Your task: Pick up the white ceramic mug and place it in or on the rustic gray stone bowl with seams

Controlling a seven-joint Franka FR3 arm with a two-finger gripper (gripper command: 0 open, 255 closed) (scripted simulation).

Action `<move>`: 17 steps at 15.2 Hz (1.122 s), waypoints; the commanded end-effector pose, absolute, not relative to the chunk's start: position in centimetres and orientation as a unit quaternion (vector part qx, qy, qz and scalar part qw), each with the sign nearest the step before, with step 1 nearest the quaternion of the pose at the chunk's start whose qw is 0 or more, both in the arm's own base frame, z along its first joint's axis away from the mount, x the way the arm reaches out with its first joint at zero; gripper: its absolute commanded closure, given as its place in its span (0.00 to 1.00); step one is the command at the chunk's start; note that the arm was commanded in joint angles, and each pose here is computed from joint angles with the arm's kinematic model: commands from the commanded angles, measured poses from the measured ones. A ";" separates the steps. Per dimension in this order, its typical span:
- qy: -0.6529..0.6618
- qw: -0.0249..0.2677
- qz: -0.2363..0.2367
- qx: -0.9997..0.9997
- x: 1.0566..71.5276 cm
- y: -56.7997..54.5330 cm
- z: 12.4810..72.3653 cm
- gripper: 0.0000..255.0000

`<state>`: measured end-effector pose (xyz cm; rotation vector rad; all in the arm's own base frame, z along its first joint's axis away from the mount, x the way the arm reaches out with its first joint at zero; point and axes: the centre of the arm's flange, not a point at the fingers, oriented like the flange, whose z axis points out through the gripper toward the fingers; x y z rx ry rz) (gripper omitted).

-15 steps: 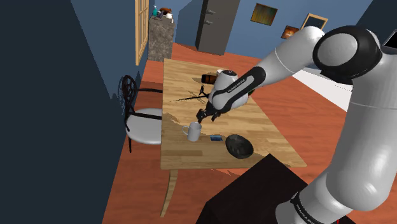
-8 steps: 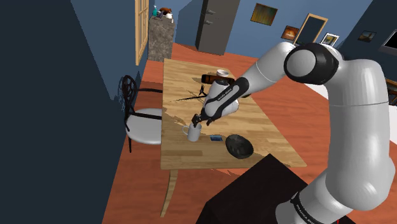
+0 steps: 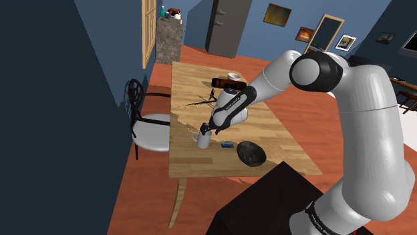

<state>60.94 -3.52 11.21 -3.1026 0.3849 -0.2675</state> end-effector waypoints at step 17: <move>0.123 0.002 -0.085 -0.989 60.9 -3.5 12.2 1.00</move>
